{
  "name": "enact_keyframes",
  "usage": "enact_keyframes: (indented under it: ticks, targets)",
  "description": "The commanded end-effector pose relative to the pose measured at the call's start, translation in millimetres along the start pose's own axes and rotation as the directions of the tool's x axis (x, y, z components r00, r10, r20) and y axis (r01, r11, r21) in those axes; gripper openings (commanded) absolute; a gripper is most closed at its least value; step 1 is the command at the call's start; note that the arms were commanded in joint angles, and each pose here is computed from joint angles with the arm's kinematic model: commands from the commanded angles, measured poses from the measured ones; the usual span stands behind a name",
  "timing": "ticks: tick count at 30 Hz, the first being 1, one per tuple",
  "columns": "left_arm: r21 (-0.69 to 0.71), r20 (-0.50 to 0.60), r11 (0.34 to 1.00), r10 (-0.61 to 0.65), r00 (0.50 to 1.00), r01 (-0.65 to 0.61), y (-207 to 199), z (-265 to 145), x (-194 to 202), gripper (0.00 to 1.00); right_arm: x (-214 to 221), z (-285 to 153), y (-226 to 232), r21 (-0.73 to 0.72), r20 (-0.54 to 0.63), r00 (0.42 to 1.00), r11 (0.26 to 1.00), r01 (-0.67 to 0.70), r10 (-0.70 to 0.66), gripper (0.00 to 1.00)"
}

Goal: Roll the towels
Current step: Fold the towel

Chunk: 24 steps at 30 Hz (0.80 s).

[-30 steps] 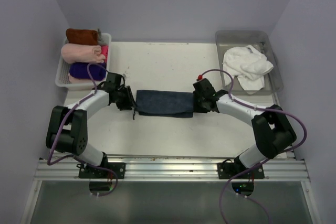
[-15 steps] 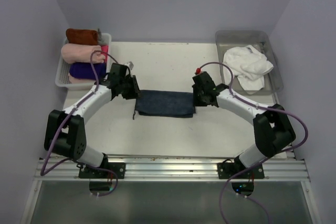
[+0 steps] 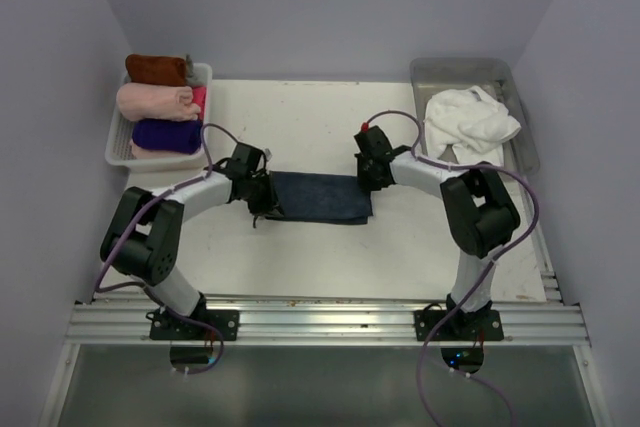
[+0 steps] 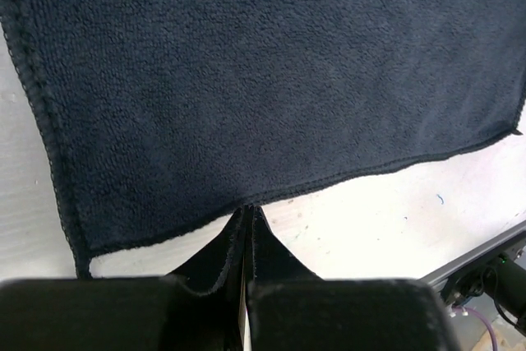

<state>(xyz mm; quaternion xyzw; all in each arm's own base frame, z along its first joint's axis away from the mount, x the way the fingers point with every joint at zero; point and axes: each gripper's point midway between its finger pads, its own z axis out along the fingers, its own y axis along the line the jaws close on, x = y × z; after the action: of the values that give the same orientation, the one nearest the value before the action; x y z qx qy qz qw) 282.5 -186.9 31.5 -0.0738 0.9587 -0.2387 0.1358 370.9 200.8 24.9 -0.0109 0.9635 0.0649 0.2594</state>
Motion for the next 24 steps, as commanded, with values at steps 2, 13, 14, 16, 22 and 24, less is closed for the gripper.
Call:
enact_keyframes:
  ticks: [2, 13, 14, 16, 22, 24]
  targets:
    - [0.012, 0.012, 1.0, 0.004, 1.0, -0.004, -3, 9, -18, 0.0, -4, 8, -6, 0.007, 0.035, 0.999, 0.999, -0.036, 0.036, 0.03]
    - [-0.044, 0.008, 0.998, 0.034, 0.999, -0.034, 0, 38, -52, 0.0, 86, -42, -16, -0.024, -0.051, 0.995, 0.995, -0.092, 0.091, 0.0]
    - [-0.034, 0.025, 0.998, 0.051, 0.998, -0.05, -8, 37, -65, 0.0, 103, -48, -8, -0.039, -0.07, 0.995, 0.996, -0.079, 0.076, 0.0]
    - [-0.049, 0.001, 0.996, 0.071, 0.997, -0.071, -5, 45, -69, 0.0, 111, -65, 5, -0.077, -0.054, 0.995, 0.994, -0.084, 0.079, 0.0]
    - [-0.043, 0.046, 0.995, 0.093, 0.995, -0.091, -21, 59, -108, 0.0, 133, -95, 51, -0.19, -0.031, 0.992, 0.974, -0.122, 0.119, 0.01]
    - [-0.035, 0.069, 0.994, 0.106, 0.992, -0.104, -31, 59, -122, 0.0, 126, -104, 63, -0.223, -0.015, 0.994, 0.969, -0.106, 0.106, 0.02]
